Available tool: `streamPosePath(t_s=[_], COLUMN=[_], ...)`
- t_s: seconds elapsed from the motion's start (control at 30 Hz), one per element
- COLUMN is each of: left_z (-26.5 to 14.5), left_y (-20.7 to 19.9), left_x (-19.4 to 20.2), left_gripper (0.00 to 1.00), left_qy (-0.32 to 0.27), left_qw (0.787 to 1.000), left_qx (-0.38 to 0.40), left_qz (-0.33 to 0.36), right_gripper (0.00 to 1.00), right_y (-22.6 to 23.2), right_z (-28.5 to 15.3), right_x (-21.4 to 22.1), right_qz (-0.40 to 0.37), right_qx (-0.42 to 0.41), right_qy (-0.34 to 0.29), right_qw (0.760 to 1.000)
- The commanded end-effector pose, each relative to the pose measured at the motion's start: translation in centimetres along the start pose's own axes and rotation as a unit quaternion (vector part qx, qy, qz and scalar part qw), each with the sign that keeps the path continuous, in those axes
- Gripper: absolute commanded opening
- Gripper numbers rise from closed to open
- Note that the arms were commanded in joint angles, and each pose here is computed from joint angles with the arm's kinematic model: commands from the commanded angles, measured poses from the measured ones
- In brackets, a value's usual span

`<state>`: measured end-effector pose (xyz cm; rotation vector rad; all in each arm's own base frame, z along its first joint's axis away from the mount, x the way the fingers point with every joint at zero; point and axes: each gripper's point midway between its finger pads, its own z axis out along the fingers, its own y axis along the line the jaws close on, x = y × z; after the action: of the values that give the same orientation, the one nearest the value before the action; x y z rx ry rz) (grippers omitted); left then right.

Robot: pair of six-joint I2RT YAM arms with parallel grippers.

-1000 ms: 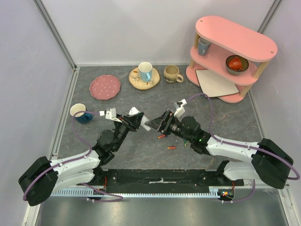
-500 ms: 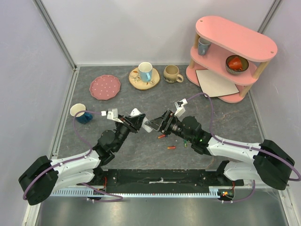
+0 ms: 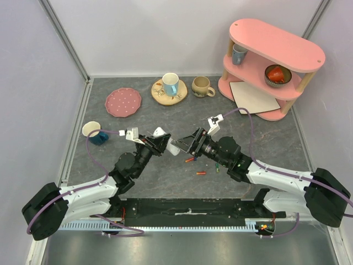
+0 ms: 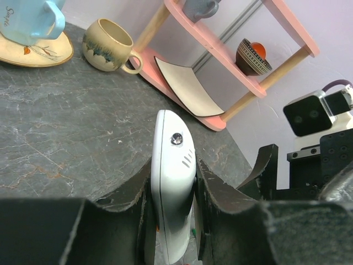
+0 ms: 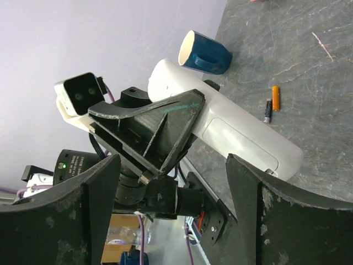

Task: Load the batteries into the remote control

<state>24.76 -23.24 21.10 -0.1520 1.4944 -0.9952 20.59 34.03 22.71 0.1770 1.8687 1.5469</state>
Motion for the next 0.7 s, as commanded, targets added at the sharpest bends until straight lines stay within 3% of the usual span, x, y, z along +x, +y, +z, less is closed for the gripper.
streamPosePath(t_s=[0.0,0.67], left_z=[0.9,1.1], left_y=[-1.3,-3.0], left_x=[-2.6,-3.6], left_gripper=[0.02,0.02], left_qy=[-0.044,-0.050], left_qw=[0.999,0.998], left_qx=[0.004,0.030], left_qz=[0.003,-0.015], right_gripper=[0.85,0.84], right_y=[0.7,-0.5], right_z=[-0.5,-0.4], right_x=[-0.7,0.1], right_qz=[0.002,0.005], right_qx=[-0.006,0.005], right_qy=[-0.010,0.002], right_qw=[1.000,1.000])
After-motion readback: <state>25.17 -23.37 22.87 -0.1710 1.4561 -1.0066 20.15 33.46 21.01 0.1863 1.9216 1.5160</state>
